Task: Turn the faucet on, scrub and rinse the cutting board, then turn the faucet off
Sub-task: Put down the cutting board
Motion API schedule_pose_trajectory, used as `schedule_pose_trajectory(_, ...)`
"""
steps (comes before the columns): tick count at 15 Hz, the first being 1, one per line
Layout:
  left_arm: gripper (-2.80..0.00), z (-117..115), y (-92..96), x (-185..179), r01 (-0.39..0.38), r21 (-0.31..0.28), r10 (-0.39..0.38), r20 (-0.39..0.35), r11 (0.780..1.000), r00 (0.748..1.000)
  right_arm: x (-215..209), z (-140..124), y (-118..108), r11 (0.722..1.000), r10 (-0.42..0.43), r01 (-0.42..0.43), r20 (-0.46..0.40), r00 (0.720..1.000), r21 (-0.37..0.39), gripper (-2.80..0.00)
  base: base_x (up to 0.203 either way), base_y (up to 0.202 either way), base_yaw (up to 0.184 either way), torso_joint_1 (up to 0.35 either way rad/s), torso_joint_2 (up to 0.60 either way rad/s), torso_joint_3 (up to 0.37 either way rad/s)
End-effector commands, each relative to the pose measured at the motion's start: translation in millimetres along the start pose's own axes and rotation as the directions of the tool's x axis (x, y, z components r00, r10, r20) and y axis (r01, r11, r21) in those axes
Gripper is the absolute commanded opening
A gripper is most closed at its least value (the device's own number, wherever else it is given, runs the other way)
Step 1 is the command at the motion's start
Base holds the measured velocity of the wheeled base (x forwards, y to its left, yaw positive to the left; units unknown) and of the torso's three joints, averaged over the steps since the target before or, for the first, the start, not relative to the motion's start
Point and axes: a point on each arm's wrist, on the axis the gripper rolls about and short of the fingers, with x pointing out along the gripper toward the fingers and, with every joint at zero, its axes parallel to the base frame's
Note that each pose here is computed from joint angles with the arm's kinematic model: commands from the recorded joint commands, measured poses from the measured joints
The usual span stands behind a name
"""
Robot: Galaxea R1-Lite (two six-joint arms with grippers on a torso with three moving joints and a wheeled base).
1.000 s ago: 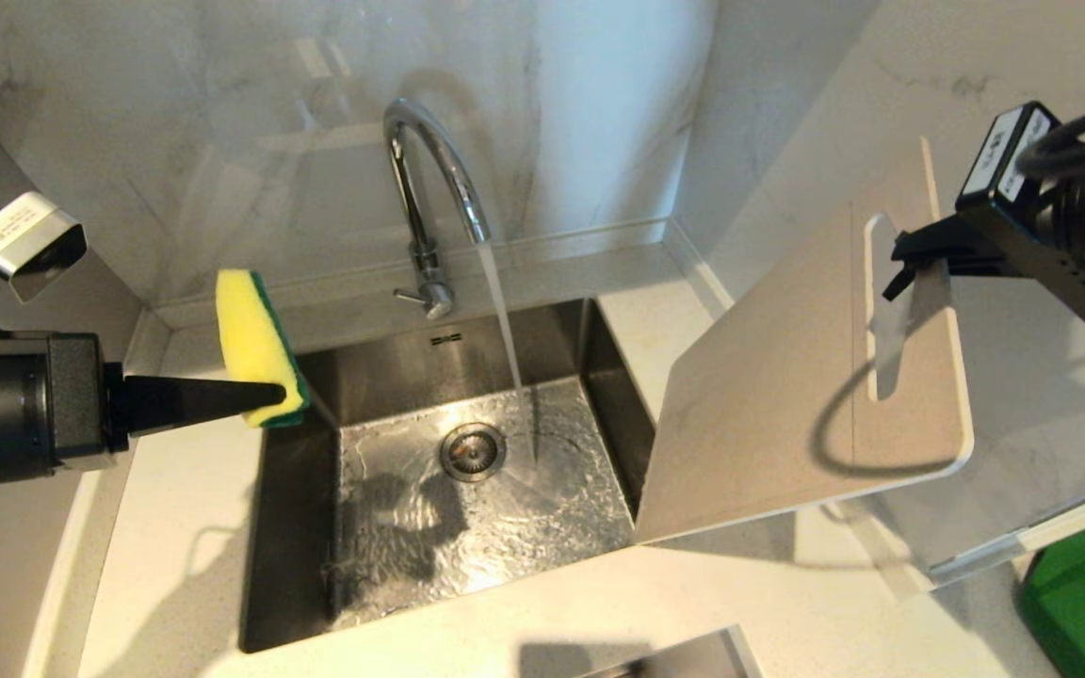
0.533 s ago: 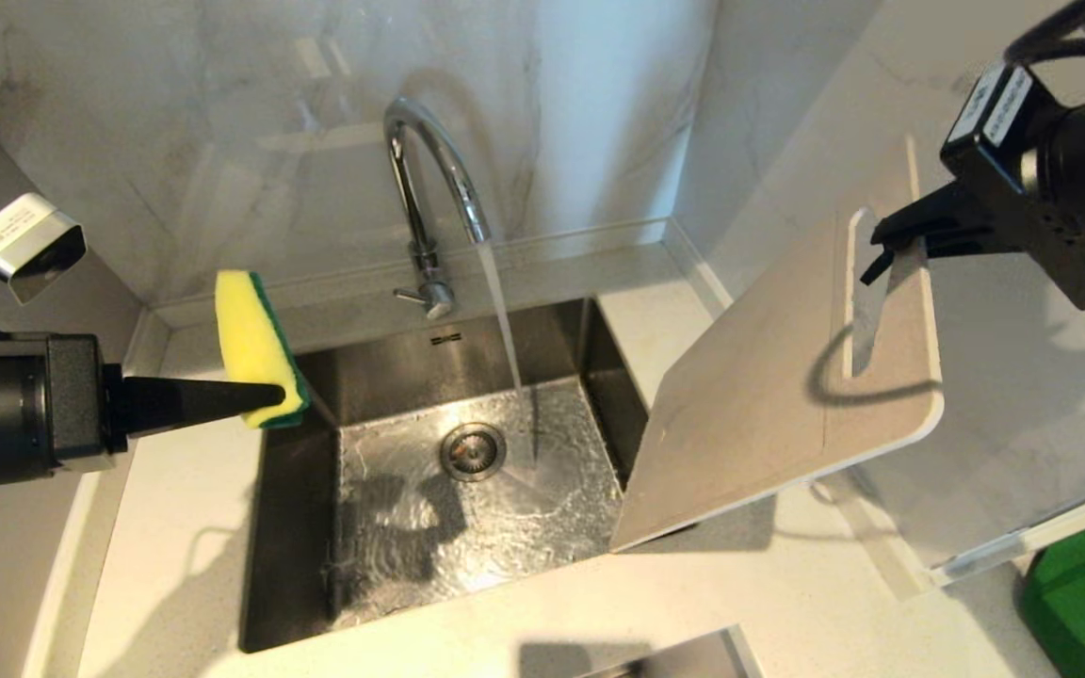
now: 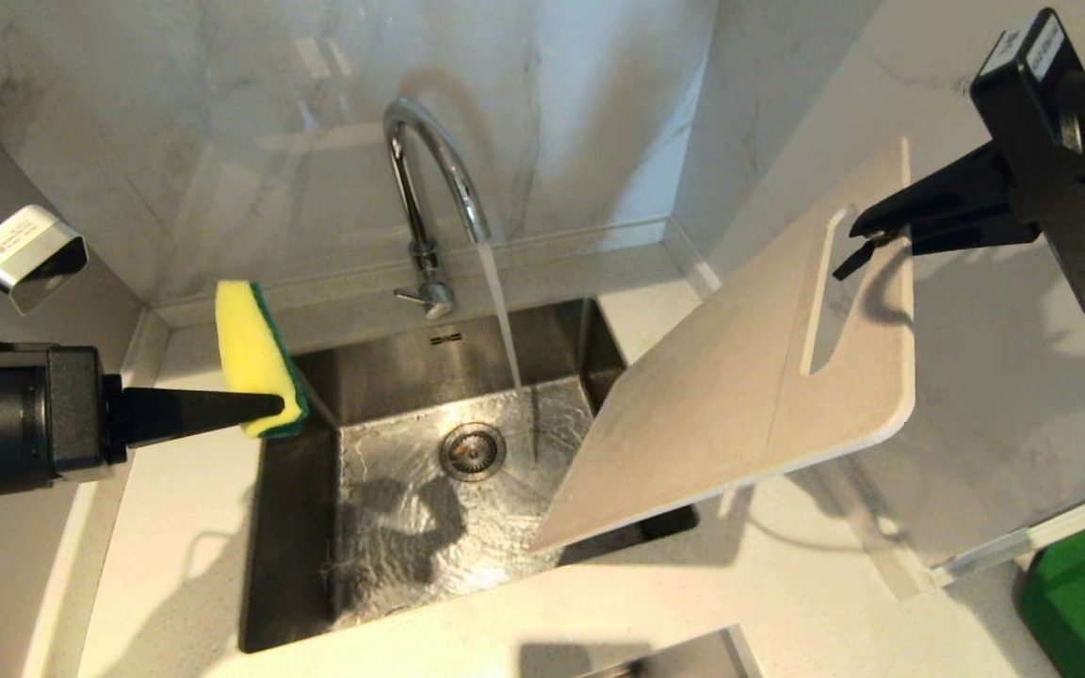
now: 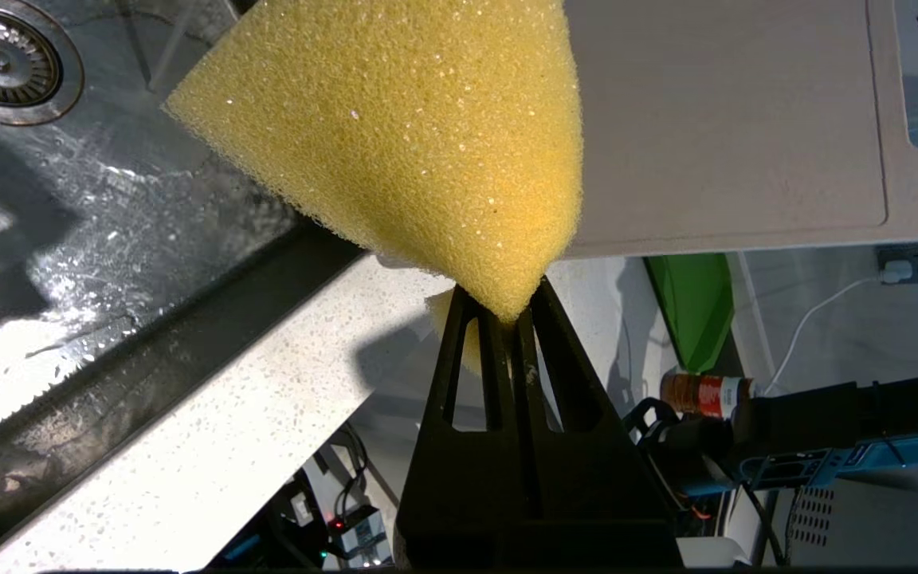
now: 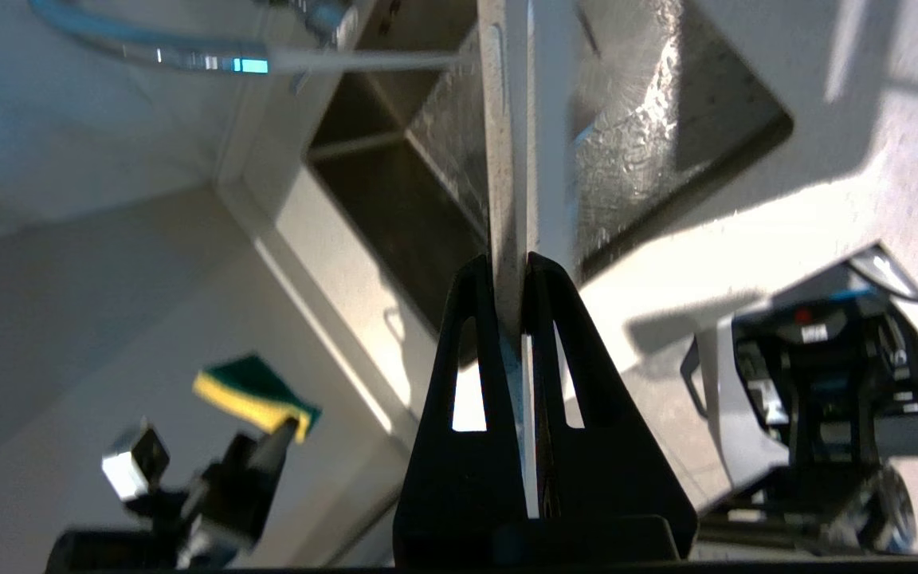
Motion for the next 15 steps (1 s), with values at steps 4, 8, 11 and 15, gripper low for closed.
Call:
schedule_pose_trajectory(4,-2.80,0,-0.8,-2,0.003,0.001,-0.003,0.006,1.000,1.000,-11,-9,-8,1.000,-0.024,0.024,-0.050,0.998,-0.005,-2.80,0.000,0.000,0.000,0.000,0.00,0.000)
schedule_pose_trajectory(8,-2.80,0,-0.8,-2,0.003,0.000,-0.003,0.006,1.000,1.000,-2,-21,-27,0.993,-0.105,0.097,-0.119,0.987,-0.067,-2.80,0.000,0.000,0.000,0.000,0.00,0.000)
schedule_pose_trajectory(11,-2.80,-4,0.4,-3,-0.001,-0.003,0.001,-0.001,1.000,1.000,2,-28,-38,0.989,-0.113,0.100,-0.127,0.986,-0.105,-2.80,0.000,0.000,0.000,0.000,0.00,0.000)
schedule_pose_trajectory(15,-2.80,-7,1.6,-4,-0.005,-0.007,0.005,-0.009,1.000,1.000,11,-35,-49,0.989,-0.115,0.101,-0.133,0.984,-0.110,-2.80,0.000,0.000,0.000,0.000,0.00,0.000)
